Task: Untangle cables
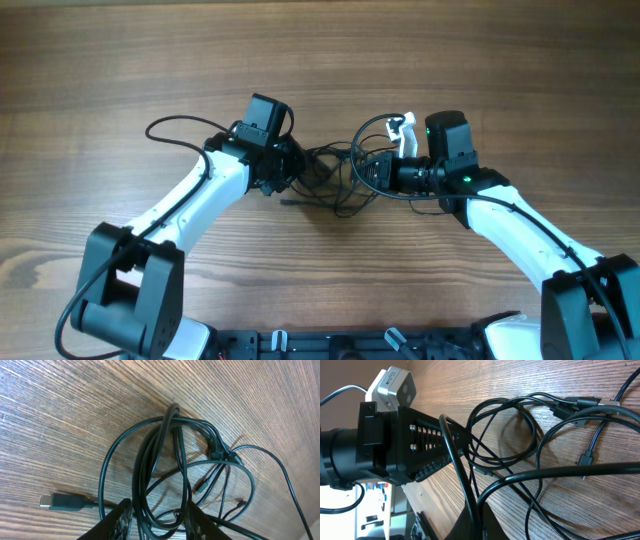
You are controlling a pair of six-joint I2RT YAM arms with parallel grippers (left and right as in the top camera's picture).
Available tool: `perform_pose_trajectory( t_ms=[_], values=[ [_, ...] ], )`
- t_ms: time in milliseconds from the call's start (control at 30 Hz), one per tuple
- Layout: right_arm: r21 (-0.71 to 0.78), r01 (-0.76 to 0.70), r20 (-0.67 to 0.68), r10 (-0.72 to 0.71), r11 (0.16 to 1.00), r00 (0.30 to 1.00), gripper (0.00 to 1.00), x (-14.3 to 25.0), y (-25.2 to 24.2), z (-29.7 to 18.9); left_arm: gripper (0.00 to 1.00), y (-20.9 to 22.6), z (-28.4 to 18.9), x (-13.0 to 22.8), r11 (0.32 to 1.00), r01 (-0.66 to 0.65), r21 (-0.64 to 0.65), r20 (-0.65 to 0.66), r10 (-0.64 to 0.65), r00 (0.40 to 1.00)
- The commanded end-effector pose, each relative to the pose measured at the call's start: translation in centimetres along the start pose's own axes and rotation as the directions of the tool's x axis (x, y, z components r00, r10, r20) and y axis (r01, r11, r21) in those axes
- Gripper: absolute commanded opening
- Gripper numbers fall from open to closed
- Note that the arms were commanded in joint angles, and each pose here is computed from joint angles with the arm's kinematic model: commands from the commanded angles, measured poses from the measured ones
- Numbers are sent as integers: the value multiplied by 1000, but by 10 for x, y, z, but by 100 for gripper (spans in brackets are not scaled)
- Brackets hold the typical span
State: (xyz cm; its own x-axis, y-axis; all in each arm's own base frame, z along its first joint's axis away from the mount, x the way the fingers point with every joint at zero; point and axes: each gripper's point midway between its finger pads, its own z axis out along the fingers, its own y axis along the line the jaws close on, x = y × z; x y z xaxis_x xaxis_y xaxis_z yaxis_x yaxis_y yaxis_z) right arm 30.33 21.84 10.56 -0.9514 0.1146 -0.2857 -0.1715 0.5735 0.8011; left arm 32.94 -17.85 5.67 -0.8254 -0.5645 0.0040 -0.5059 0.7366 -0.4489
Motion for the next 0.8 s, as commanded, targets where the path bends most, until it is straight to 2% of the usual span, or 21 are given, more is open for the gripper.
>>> perform_pose_trajectory(
  t_ms=[0,33,67,100,133,300,400,467,633,700,767],
  values=[
    [-5,12,-8,-12,1000,1000,4,1,0,1,36,16,19,1,998,24,-64,-15,-25,1000],
    [-5,12,-8,-12,1000,1000,4,1,-1,1,32,19,23,2,997,28,-78,-22,-29,999],
    [-5,12,-8,-12,1000,1000,4,1,0,1,14,20,25,3,996,29,-83,-29,-31,999],
    [-5,12,-8,-12,1000,1000,4,1,-1,1,7,20,25,3,996,29,-82,-28,-31,999],
    [-5,12,-8,-12,1000,1000,4,1,-1,1,4,20,24,2,996,29,-79,-26,-31,999],
    [24,-30,23,30,999,999,4,-6,-8,-2,4,19,-4,-22,1000,1,-31,32,0,999],
    [196,-263,180,229,944,957,4,-27,-59,-23,4,23,-39,-42,1000,-19,13,90,18,996],
    [266,-365,270,294,892,917,4,-35,-88,-42,4,8,-71,-48,983,-137,123,120,122,985],
    [302,-438,274,363,847,891,4,-25,-106,-53,4,-24,-151,-53,914,-254,315,287,164,944],
    [317,-433,254,364,844,896,5,-19,-106,-52,4,-42,-179,-48,864,-325,385,352,188,917],
    [337,-396,224,336,854,915,5,-14,-106,-51,4,-64,-204,-37,780,-408,475,390,229,892]
  ],
)
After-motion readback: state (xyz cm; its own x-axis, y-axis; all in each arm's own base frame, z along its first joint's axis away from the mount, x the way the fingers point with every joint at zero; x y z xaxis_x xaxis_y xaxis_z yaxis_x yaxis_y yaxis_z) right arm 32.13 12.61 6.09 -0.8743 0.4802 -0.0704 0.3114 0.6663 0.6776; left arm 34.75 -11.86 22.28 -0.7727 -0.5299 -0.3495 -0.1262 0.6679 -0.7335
